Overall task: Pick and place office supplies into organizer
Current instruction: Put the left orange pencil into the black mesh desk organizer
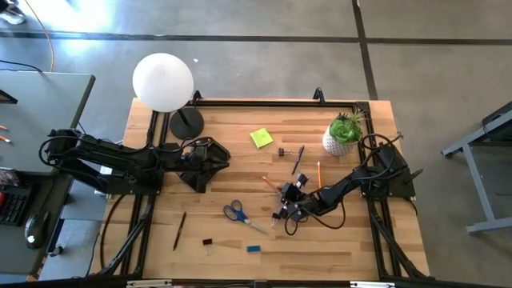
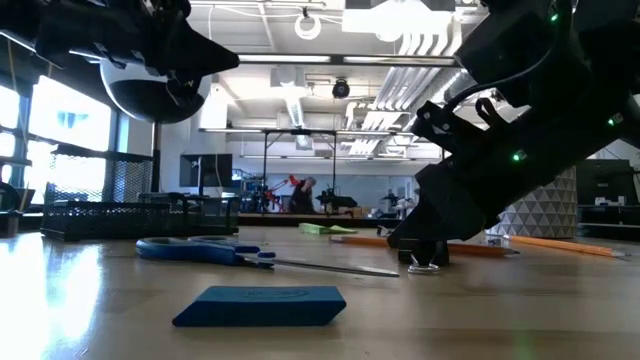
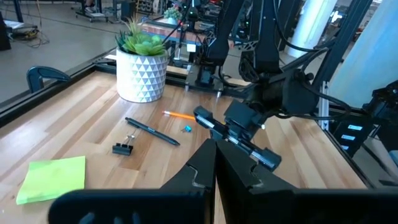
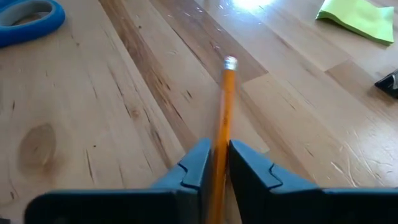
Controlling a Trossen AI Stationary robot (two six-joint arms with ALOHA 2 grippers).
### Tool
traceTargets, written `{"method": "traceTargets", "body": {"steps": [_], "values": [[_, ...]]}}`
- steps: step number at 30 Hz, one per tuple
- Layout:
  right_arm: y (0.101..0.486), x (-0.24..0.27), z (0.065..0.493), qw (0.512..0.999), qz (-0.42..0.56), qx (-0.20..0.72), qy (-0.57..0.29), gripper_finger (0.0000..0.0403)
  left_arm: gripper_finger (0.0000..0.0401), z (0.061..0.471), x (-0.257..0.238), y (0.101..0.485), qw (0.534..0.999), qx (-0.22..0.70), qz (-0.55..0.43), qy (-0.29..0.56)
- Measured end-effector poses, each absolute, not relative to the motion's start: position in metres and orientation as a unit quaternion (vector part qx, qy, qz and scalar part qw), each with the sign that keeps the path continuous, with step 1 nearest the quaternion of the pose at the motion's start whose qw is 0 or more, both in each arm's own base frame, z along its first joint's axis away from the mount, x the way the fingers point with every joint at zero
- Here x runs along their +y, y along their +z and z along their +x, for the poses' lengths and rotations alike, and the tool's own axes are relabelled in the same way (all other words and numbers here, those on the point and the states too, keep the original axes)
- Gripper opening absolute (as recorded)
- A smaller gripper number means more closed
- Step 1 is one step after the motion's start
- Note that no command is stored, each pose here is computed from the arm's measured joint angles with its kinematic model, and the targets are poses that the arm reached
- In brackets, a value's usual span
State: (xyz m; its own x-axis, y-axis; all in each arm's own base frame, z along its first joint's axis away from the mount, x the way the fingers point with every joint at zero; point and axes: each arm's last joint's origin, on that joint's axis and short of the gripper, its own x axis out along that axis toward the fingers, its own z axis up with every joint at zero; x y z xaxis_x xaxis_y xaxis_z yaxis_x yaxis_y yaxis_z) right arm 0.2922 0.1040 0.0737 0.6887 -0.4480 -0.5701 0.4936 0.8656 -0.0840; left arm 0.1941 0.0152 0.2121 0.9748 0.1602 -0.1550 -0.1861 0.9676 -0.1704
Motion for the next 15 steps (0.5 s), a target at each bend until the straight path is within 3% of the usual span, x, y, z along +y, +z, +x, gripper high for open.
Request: {"method": "traceTargets", "body": {"steps": [7,15], "values": [[0.0728,0.1039,0.2913,0.917,0.034,0.307,-0.254,0.0010,0.0001,0.1939,0.0152,0.2110,0.989,0.076,-0.092,0.088],[0.0725,0.1036,0.2913,0.917,0.019,0.309,-0.251,0.0037,0.0001,0.1937,0.0152,0.2097,0.988,0.083,-0.092,0.089]]}}
